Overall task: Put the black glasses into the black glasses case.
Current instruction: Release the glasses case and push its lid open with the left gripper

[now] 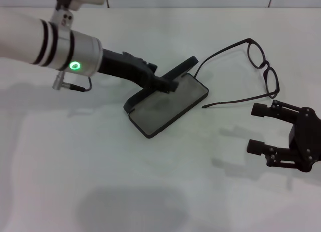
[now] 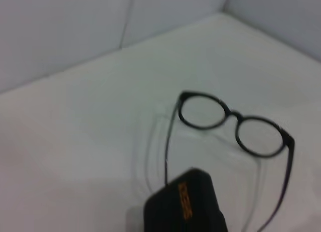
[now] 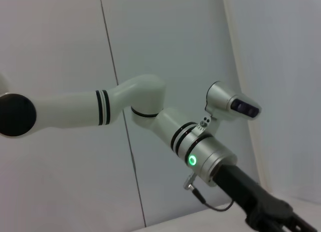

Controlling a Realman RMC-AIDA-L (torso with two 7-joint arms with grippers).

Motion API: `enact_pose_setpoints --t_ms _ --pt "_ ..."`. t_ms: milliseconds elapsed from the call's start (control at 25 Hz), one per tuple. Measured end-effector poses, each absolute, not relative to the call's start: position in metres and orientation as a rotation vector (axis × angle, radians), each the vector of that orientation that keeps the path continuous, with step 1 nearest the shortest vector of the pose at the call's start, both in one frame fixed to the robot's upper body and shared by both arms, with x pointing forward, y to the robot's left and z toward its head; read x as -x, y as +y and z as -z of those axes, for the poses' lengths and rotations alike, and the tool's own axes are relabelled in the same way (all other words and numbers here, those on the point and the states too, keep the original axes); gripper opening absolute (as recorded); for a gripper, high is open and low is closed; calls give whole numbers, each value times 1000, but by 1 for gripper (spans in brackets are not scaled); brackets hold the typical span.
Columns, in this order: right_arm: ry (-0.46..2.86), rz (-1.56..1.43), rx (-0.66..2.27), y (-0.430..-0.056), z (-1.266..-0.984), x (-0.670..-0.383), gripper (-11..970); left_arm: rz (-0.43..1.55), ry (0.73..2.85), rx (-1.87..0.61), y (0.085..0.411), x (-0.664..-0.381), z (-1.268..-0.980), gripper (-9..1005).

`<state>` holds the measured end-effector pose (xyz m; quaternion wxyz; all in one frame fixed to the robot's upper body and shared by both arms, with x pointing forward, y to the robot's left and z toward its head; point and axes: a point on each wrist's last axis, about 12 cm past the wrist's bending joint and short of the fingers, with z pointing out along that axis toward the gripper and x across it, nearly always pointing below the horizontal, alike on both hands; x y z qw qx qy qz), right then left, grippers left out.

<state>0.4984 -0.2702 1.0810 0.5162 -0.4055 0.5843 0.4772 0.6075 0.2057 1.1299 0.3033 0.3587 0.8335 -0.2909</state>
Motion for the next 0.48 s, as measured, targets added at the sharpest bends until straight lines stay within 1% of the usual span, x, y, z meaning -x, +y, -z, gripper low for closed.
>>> enact_pose_setpoints --t_ms 120,480 --pt "1406 -1144 968 -270 -1080 -498 827 762 2209 -994 200 -606 -1129 840" --pt "1417 -1135 978 -268 -1079 -500 827 739 2220 -1007 195 -605 -1125 829"
